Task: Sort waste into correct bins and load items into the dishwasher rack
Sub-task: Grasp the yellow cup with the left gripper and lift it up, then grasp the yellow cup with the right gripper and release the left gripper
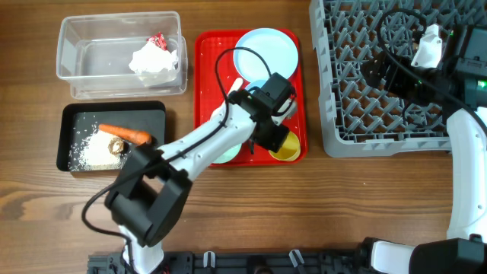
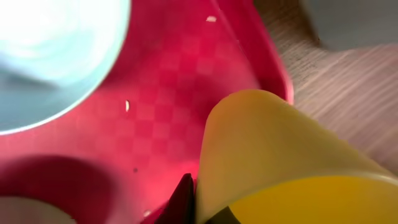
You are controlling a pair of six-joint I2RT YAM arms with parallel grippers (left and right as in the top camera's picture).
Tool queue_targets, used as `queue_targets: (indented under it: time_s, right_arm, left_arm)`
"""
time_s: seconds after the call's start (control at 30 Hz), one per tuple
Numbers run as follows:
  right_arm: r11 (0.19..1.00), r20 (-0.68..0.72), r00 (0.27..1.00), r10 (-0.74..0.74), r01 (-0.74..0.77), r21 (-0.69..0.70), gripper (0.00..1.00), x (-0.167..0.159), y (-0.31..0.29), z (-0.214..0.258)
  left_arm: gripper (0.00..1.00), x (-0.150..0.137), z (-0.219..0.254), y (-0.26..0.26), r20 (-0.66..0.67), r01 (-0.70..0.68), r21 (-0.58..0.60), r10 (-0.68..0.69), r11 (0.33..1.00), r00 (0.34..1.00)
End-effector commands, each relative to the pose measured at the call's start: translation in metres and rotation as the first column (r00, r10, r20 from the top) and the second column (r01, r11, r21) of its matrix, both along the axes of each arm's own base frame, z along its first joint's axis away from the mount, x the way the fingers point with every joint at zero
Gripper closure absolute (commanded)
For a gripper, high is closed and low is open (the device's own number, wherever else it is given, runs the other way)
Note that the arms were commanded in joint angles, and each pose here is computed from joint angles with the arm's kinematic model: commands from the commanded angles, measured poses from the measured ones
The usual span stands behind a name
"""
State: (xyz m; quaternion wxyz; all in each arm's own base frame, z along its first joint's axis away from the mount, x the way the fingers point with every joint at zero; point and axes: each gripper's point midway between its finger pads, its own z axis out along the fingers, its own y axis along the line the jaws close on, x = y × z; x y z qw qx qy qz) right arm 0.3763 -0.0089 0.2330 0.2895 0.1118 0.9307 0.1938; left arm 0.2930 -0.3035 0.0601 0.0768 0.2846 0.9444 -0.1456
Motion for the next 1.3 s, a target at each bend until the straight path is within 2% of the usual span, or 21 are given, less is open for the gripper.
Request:
queue_targets:
  time_s: [0.0, 0.07, 0.17, 0.23, 0.27, 0.3, 0.37, 0.47, 0.53, 0.6, 0.73, 0.83, 0.97, 1.1, 1.13, 1.27]
  right_arm:
    - [1.0, -0.003, 1.0, 0.009, -0.009, 0.018, 0.0, 0.004, 0.002, -0.002]
    - [0.998, 0.019, 0.999, 0.036, -0.036, 0.046, 0.0, 0.006, 0.009, 0.002]
    - [0.958, 0.162, 0.958, 0.235, -0.257, 0.127, 0.0, 0.007, 0.041, 0.025]
    - [0.874, 0.301, 0.868, 0.396, -0.457, 0.168, 0.0, -0.002, 0.068, 0.045]
    - [0.819, 0.365, 0.81, 0.459, -0.545, 0.179, 0.0, -0.007, 0.082, 0.053]
    - [0.787, 0.396, 0.78, 0.484, -0.586, 0.193, 0.0, -0.009, 0.089, 0.056]
    - [0.672, 0.5, 0.683, 0.532, -0.7, 0.242, 0.0, -0.017, 0.11, 0.069]
    - [0.549, 0.577, 0.594, 0.56, -0.788, 0.279, 0.0, -0.022, 0.135, 0.074]
    - [0.427, 0.651, 0.488, 0.581, -0.864, 0.266, 0.0, -0.028, 0.16, 0.082]
    - [0.357, 0.682, 0.409, 0.606, -0.906, 0.226, 0.0, -0.03, 0.182, 0.084]
    - [0.331, 0.673, 0.387, 0.63, -0.918, 0.219, 0.0, -0.021, 0.205, 0.076]
    - [0.303, 0.667, 0.387, 0.637, -0.921, 0.244, 0.01, -0.018, 0.216, 0.07]
    - [0.297, 0.672, 0.376, 0.637, -0.925, 0.236, 0.24, -0.018, 0.218, 0.069]
    - [0.249, 0.703, 0.333, 0.628, -0.942, 0.223, 0.37, -0.022, 0.22, 0.078]
    - [0.247, 0.703, 0.332, 0.629, -0.943, 0.224, 0.4, -0.023, 0.221, 0.078]
    - [0.222, 0.703, 0.315, 0.638, -0.949, 0.223, 0.4, -0.029, 0.23, 0.078]
  left_arm:
    - [0.96, 0.018, 0.087, 0.012, 0.018, -0.1, -0.256, 0.108, 0.962, 0.994]
    - [0.96, 0.031, 0.115, 0.03, 0.003, -0.155, -0.351, 0.166, 0.923, 0.986]
    - [0.96, 0.049, 0.138, 0.04, -0.042, -0.165, -0.503, 0.167, 0.848, 0.985]
    - [0.96, 0.067, 0.153, 0.05, -0.021, -0.155, -0.581, 0.176, 0.799, 0.984]
    - [0.96, 0.079, 0.17, 0.055, 0.003, -0.12, -0.659, 0.163, 0.743, 0.987]
    - [0.96, 0.081, 0.181, 0.057, 0.014, -0.088, -0.705, 0.137, 0.703, 0.99]
    - [0.96, 0.08, 0.21, 0.058, 0.062, 0.014, -0.8, 0.059, 0.6, 0.996]
    - [0.96, 0.079, 0.22, 0.056, 0.099, 0.063, -0.82, 0.032, 0.569, 0.995]
    - [0.96, 0.079, 0.22, 0.056, 0.096, 0.065, -0.823, 0.026, 0.564, 0.995]
    - [0.96, 0.08, 0.216, 0.055, 0.082, 0.056, -0.825, 0.022, 0.563, 0.996]
    - [0.96, 0.068, 0.234, 0.05, 0.12, 0.136, -0.866, -0.063, 0.481, 0.991]
    - [0.96, 0.071, 0.24, 0.049, 0.127, 0.139, -0.872, -0.057, 0.468, 0.99]
    - [0.96, 0.072, 0.24, 0.049, 0.13, 0.142, -0.872, -0.057, 0.468, 0.99]
    - [0.96, 0.072, 0.24, 0.049, 0.13, 0.142, -0.872, -0.057, 0.468, 0.99]
    - [0.96, 0.072, 0.24, 0.049, 0.131, 0.142, -0.872, -0.057, 0.468, 0.99]
    - [0.96, 0.072, 0.24, 0.049, 0.131, 0.142, -0.872, -0.057, 0.468, 0.99]
